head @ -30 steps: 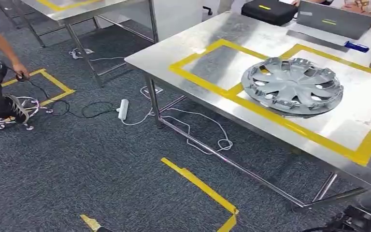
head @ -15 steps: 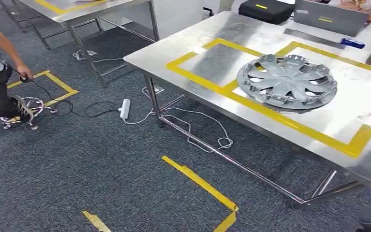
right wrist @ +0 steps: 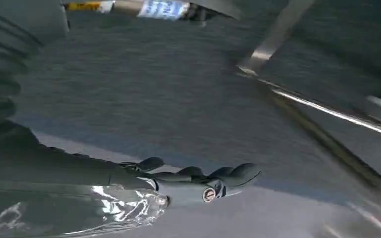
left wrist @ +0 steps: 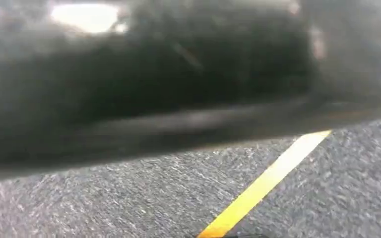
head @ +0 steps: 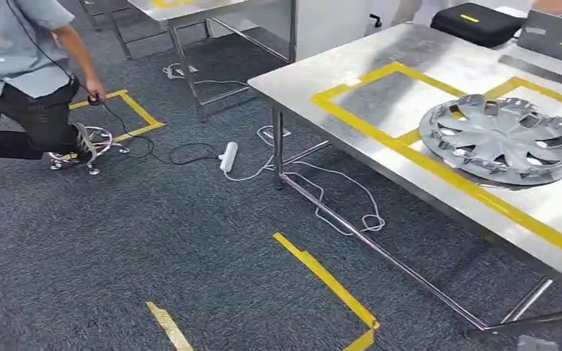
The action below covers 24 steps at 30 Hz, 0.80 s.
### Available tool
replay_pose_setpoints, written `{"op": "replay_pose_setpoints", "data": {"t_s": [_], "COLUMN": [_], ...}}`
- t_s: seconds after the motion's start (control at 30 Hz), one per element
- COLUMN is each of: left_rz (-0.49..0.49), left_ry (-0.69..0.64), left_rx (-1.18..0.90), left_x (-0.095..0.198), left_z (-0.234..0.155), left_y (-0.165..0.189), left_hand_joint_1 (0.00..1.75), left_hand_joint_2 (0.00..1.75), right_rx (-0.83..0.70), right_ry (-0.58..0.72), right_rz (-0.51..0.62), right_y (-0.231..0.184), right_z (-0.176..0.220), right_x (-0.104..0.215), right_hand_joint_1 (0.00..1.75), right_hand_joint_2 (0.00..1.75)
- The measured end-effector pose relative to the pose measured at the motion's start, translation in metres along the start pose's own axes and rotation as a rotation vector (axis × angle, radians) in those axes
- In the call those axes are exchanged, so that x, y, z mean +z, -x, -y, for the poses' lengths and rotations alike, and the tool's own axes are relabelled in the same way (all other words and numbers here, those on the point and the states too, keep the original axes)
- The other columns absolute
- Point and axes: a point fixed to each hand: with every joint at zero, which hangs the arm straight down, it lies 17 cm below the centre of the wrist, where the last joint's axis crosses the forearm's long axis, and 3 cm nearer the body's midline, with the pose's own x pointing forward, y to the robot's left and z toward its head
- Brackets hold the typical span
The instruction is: Take the parts from the cabinet and place them on the table.
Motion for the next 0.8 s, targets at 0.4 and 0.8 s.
{"op": "replay_pose_setpoints", "data": {"t_s": [0.4,0.8], "left_rz": [-0.021,-0.020], "left_ry": [-0.037,-0.047], "left_rx": [0.022,0.023], "left_x": [0.002,0.001], "left_z": [-0.008,-0.011], "left_y": [0.008,0.006], "left_hand_joint_1": [0.00,0.00], "left_hand_joint_2": [0.00,0.00], "right_rx": [0.112,0.123], "right_ry": [-0.273,-0.356], "right_rz": [-0.368,-0.413], "right_y": [0.110,0.120], "right_z": [-0.077,-0.102], "right_x": [0.065,0.084], "right_hand_joint_1": [0.00,0.00], "right_hand_joint_2": [1.75,1.75]}}
